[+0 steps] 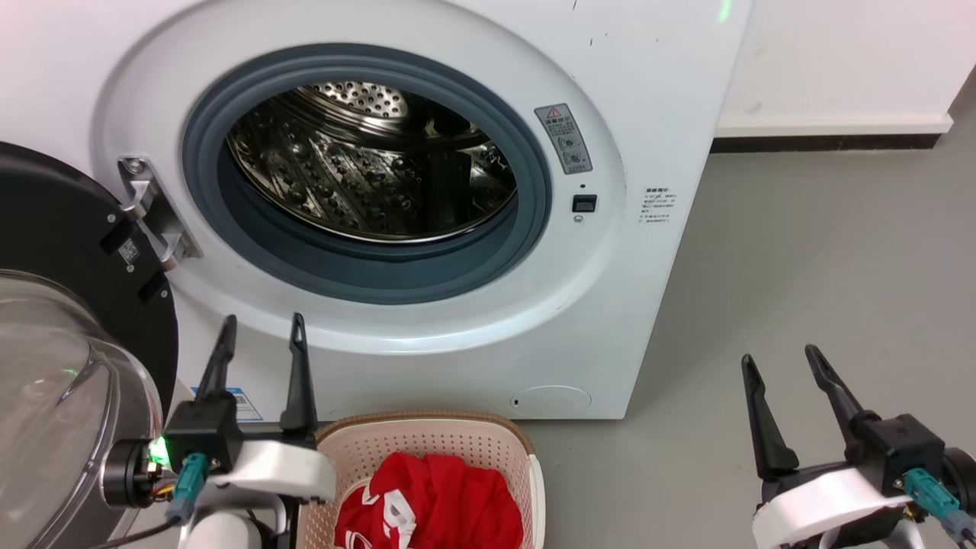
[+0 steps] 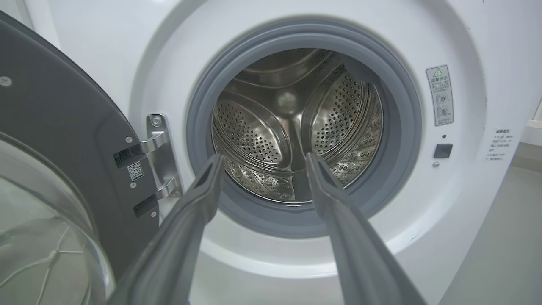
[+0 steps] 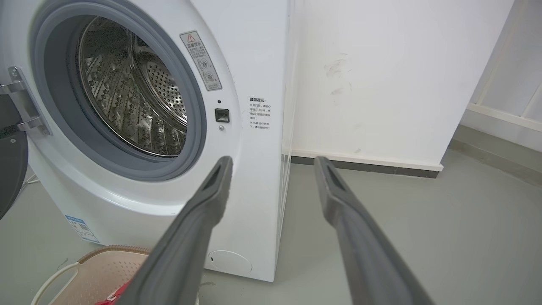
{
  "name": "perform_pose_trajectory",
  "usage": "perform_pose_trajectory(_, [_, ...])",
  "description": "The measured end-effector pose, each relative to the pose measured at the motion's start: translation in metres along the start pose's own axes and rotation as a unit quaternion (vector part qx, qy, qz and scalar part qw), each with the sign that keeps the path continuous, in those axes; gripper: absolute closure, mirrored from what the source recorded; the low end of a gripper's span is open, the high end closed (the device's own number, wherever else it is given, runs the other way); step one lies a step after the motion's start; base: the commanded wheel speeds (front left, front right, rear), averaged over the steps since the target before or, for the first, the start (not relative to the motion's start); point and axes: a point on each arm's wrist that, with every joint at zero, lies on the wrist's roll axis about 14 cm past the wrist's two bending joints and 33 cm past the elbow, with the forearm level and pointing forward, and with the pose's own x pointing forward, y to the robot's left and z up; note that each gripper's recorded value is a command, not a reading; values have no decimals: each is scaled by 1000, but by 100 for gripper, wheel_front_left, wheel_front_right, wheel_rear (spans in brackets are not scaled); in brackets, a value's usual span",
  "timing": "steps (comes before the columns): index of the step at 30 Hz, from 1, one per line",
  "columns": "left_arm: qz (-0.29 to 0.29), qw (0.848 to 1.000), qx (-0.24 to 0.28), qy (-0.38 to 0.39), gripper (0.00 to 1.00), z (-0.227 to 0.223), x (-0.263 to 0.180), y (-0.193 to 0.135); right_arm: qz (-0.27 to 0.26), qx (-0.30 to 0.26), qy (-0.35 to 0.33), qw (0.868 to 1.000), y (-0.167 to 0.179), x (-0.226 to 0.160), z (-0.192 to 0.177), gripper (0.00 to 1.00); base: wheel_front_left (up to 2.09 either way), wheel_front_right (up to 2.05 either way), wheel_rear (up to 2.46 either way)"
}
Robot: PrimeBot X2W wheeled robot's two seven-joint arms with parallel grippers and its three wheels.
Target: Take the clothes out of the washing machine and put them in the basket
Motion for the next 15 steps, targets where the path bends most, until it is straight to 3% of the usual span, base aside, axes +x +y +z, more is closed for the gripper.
perform_pose_trajectory(7, [-7, 1000, 21, 2, 0, 7, -18, 1, 2, -2, 7, 1000, 3, -12, -2, 0, 0, 0, 0])
perform_pose_trajectory(15, [-5, 999, 11, 36, 0, -5, -29, 1, -1, 2, 12, 1000, 1, -16, -4, 0, 0, 0, 0])
